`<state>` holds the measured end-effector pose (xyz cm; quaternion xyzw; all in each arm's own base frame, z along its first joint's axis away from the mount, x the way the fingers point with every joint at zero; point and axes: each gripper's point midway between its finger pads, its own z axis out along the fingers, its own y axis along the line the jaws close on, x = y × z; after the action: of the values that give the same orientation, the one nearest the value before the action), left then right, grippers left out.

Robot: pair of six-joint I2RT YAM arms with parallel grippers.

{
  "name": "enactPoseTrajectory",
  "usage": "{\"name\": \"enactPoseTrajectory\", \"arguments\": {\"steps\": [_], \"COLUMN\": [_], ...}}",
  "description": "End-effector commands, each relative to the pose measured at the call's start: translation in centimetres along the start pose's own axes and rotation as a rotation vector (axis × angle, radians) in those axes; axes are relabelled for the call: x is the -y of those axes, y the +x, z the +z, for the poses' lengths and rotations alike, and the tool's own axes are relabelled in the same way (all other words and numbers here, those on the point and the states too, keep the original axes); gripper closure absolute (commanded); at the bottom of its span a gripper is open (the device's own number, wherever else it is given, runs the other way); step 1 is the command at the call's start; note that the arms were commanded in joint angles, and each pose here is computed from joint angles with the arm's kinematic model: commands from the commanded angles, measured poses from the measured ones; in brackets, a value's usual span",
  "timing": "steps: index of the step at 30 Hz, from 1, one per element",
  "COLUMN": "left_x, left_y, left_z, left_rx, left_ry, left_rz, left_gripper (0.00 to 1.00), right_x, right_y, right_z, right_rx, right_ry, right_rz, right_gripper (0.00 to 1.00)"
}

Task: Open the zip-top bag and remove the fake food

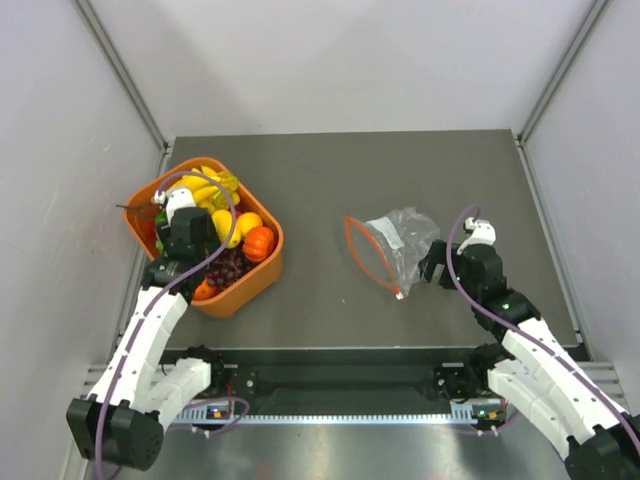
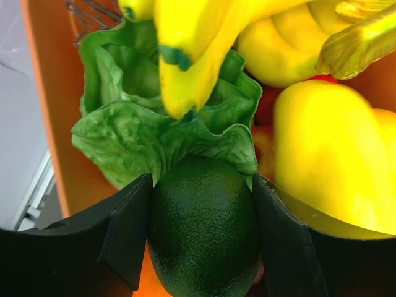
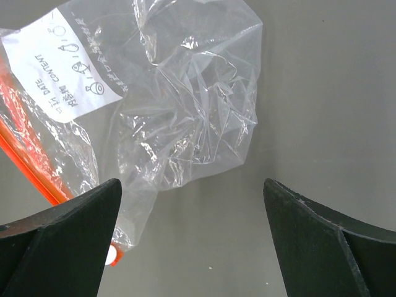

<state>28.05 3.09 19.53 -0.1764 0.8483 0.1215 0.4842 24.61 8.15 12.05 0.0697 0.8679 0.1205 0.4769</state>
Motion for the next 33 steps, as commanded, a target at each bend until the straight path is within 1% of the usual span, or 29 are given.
{"name": "enactPoseTrajectory", "arguments": {"steps": [1,2,3,4,6,11,16,22,24,28,30,31,33], "left_x": [1.3,1.3,1.2,1.3,1.5,1.9,2.0,2.8,3.0,3.3,3.5,3.4,3.1], "left_y": [-0.6,-0.8,-0.9,-1.2,-1.9,-3.2,-3.4,-6.8,-7.7,-10.4,-10.8,-11.3,-11.4], "left_z": [0.0,-0.2,-0.4,-0.6,-1.4,-3.3,-4.7,-8.7,-9.7,-12.8,-13.7,-14.2,-14.4], "left_rx": [0.015,0.024,0.033,0.045,0.078,0.136,0.145,0.253,0.274,0.357,0.36,0.37,0.368], "left_ry": [0.083,0.086,0.09,0.097,0.132,0.21,0.265,0.398,0.427,0.511,0.54,0.543,0.531], "left_rz": [-0.02,-0.025,-0.03,-0.037,-0.05,-0.058,-0.031,-0.037,-0.037,-0.053,-0.049,-0.051,-0.047], "left_gripper": [0.57,0.47,0.27,0.19,0.09,0.05,0.01,0.01,0.01,0.01,0.01,0.01,0.01], "right_x": [-0.6,-0.6,-0.6,-0.7,-0.8,-0.9,-0.8,-1.2,-1.4,-2.3,-2.3,-2.6,-2.6], "right_y": [-2.7,-2.7,-2.7,-2.7,-2.7,-2.6,-2.6,-3.0,-3.4,-4.9,-5.3,-6.2,-6.6], "right_z": [-1.0,-1.0,-1.0,-1.0,-1.0,-1.0,-1.0,-1.5,-1.9,-3.3,-3.9,-4.5,-5.1], "right_rx": [0.058,0.057,0.057,0.055,0.053,0.046,0.039,0.044,0.054,0.098,0.101,0.121,0.119], "right_ry": [-0.016,-0.017,-0.016,-0.02,-0.025,-0.03,-0.026,-0.046,-0.058,-0.106,-0.106,-0.115,-0.113], "right_rz": [-0.004,-0.005,-0.005,-0.006,-0.004,-0.013,-0.022,-0.036,-0.046,-0.066,-0.078,-0.08,-0.095], "right_gripper": [0.04,0.04,0.04,0.04,0.04,0.03,0.03,0.03,0.02,0.02,0.0,0.0,0.0]}}
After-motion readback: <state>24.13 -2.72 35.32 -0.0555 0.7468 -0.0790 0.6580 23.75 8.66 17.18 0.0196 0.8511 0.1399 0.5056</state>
